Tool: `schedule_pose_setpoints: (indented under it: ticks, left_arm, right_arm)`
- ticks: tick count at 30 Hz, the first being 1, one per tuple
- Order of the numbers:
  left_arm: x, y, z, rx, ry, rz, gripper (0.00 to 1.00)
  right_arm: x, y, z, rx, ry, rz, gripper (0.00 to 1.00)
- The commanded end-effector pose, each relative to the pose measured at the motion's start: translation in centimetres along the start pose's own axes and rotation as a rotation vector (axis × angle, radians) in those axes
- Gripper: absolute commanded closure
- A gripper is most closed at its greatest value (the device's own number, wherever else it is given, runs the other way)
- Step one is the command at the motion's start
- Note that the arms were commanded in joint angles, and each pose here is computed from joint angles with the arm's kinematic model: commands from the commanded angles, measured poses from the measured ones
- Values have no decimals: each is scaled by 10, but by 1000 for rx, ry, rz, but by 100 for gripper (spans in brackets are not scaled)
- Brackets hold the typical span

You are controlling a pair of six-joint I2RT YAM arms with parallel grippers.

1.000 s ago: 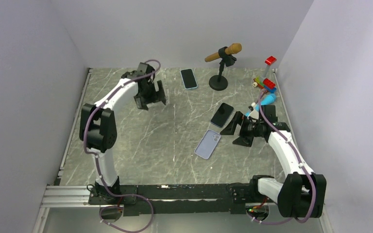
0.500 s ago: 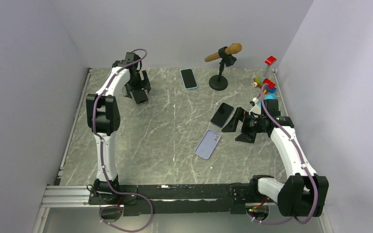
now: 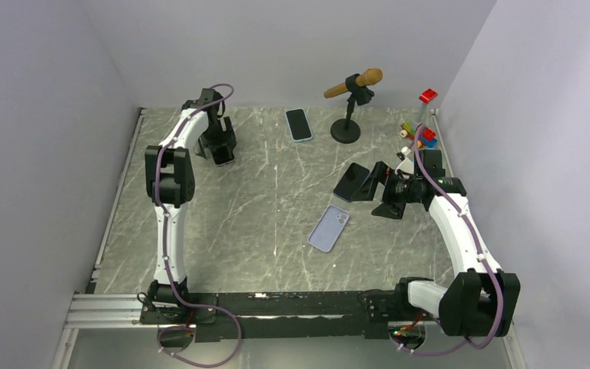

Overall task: Take the phone out of the phone case
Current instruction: Pick up the phone at the center of the board.

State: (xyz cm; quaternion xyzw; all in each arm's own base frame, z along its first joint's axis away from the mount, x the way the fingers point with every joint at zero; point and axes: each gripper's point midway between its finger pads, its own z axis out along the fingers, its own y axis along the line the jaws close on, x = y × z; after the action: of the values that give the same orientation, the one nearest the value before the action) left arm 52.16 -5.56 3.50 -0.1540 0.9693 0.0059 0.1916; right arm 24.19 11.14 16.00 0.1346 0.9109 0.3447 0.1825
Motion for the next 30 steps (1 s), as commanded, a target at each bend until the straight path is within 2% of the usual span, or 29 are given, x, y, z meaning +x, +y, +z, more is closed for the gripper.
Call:
schedule_pose_setpoints:
  ticks: [1, 8, 13, 18, 24, 30]
  left_arm:
    - [-11, -2, 0, -6, -25, -4, 1]
    - [-6, -11, 6, 29, -13, -61, 1]
    - [-3, -1, 7, -88, -12, -65, 3]
    - [-1, -3, 6, -104, -19, -35, 1]
    - [-4, -18, 3, 1, -26, 25, 0]
    - [-1, -22, 2, 33, 2, -30, 1]
  right_arm:
    - [-4, 6, -4, -26, -48, -2, 0]
    - [-3, 6, -5, -19, -61, 13, 0]
    - [-1, 2, -6, 2, -63, 33, 0]
    - [2, 0, -6, 6, -73, 41, 0]
    - [4, 0, -4, -3, -73, 55, 0]
    - [4, -1, -3, -5, -77, 61, 0]
